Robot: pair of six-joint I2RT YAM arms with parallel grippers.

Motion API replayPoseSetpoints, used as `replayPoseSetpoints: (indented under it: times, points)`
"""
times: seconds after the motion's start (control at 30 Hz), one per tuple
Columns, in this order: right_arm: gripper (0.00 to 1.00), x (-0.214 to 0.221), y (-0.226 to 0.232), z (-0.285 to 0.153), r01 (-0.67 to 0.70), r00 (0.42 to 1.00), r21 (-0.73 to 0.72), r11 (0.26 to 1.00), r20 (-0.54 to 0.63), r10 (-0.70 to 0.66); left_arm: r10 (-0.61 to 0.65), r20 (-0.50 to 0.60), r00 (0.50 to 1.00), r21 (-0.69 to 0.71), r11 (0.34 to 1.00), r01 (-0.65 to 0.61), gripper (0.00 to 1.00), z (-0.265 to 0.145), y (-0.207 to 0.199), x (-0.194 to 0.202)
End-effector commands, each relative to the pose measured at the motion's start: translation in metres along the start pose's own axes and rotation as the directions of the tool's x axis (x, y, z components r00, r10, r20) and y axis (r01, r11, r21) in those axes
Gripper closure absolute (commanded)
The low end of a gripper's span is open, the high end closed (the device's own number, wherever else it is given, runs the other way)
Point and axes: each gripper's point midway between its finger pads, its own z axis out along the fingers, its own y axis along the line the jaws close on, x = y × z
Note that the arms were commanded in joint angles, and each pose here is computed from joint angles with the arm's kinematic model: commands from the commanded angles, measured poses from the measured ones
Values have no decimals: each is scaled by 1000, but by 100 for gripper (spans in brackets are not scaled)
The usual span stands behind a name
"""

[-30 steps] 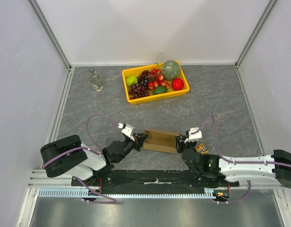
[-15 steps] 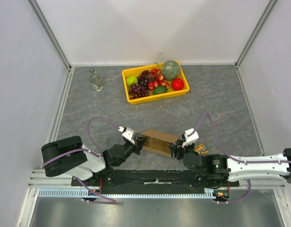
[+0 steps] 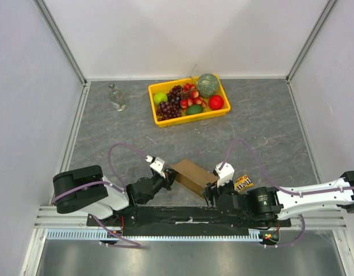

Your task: Fold the paper box

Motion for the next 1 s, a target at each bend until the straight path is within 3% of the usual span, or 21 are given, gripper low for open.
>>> replayPoseSetpoints:
  times: [0.0, 0.27, 0.4, 0.6, 0.7, 0.97]
  points:
    - [30, -7, 8, -16, -72, 996, 2, 997, -59, 72, -4, 3, 1000, -24, 1000, 4, 91, -7, 6, 4]
    - [30, -15, 36, -48, -62, 983, -152, 986, -180, 34, 5, 4, 1000, -47, 999, -5, 92, -7, 11, 4]
    - [29, -36, 42, -67, -99, 983, -224, 969, -176, 60, 3, 4, 1000, -43, 999, -3, 92, -8, 10, 4]
    - [33, -81, 21, -66, -189, 977, -211, 959, 57, 206, 4, 0, 1000, -40, 999, -4, 89, -9, 9, 4]
    - [42, -89, 15, -56, -200, 961, -183, 963, 155, 229, 3, -8, 1000, -32, 999, -3, 82, -10, 6, 3]
    - [54, -90, 24, -27, -144, 965, -40, 989, 217, 149, 13, -16, 1000, -9, 1000, -14, 72, -16, -1, -6]
